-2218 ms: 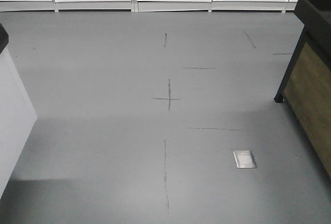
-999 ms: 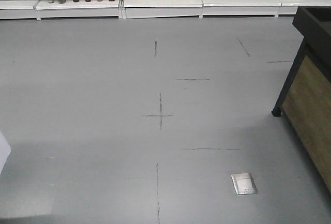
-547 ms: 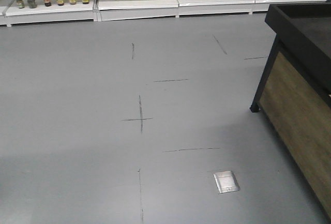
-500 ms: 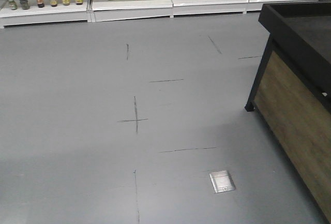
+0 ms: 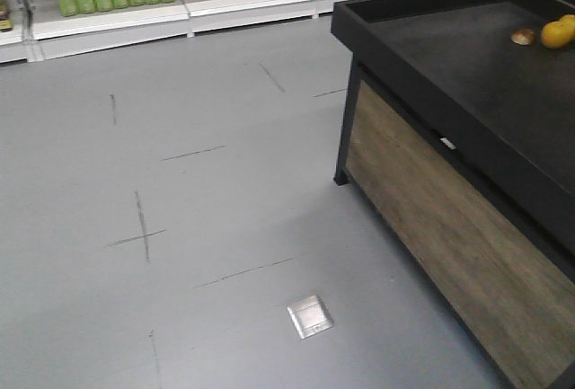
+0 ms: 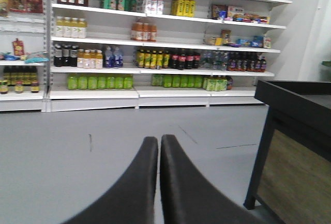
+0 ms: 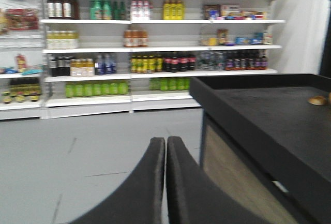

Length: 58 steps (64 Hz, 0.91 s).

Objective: Pick three apples into basket with both arms
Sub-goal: 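Turn the base and approach the light-blue basket on the fruit table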

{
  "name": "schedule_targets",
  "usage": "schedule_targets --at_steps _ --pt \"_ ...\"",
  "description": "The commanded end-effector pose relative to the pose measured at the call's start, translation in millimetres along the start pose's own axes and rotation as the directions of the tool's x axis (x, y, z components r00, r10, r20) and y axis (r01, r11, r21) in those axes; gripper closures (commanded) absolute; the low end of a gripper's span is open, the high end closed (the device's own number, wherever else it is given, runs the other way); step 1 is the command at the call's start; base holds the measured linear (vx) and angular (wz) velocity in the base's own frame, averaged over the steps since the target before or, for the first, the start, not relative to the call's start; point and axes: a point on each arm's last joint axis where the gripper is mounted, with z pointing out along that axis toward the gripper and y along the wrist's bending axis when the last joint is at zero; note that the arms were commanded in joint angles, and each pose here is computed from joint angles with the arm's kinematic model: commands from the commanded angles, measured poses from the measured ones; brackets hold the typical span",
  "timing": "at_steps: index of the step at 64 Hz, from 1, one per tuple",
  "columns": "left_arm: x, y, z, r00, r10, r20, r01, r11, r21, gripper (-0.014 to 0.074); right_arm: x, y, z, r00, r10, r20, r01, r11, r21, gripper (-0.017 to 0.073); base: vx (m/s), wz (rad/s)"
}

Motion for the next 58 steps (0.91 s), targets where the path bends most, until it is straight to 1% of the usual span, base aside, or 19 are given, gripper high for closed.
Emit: schedule_targets --at_steps 1,58 --pt "-6.8 -0.7 -1.3 0.996 -0.014 0.085 0.014 1.0 0.01 0.0601 -2.5 0.3 -0.9 0.997 -0.008 0.071 0.008 1.0 -0.002 0.0568 0.12 -0.51" --pt "-6.8 -0.7 -1.3 0.996 -0.014 0.085 0.014 1.0 0.01 0.0601 -2.5 0.3 -0.9 0.997 -0.008 0.071 0.008 1.0 -0.002 0.0568 0.15 -0.57"
